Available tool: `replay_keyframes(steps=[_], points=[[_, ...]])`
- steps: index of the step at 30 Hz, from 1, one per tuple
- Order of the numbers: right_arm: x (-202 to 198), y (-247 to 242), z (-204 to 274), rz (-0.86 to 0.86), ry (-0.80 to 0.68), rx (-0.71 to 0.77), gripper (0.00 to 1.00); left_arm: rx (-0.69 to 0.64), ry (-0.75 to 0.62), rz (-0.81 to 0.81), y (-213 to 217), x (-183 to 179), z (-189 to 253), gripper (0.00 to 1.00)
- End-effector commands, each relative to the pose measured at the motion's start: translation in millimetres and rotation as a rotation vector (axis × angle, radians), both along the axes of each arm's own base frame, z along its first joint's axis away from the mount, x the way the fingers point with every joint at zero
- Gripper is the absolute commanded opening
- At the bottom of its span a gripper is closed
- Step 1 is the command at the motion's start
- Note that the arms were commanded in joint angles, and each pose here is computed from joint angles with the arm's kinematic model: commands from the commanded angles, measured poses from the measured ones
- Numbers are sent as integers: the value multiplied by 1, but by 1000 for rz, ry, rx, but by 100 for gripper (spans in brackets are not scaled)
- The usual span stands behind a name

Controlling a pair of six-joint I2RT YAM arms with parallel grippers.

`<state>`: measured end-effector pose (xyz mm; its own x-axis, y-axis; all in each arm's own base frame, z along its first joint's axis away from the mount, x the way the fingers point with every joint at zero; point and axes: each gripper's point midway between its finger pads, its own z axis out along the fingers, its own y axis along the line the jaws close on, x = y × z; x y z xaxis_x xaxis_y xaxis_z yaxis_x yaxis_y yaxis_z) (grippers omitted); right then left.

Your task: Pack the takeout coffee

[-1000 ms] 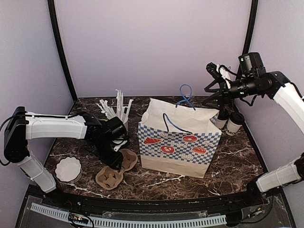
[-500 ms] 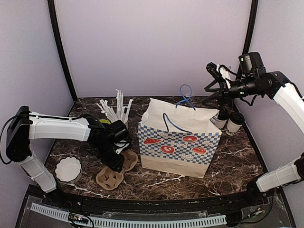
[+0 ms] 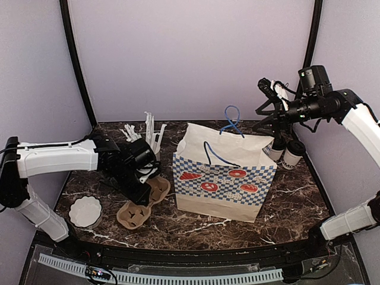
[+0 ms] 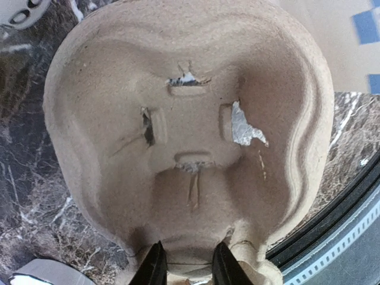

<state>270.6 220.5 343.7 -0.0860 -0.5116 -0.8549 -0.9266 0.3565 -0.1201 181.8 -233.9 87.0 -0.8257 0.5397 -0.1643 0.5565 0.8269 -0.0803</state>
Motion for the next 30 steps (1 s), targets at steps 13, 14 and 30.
replay_keyframes(steps=[13, 14, 30], points=[[16, -19, 23, -86, -7, 17, 79, -260, -470, 39, 16, 42, 237, 23], [15, -19, 20, -81, 7, 14, 79, -291, -530, 26, 13, 48, 263, 23], [50, -69, -2, -376, 134, 28, 79, -846, -891, -542, -140, 74, 394, 23]])
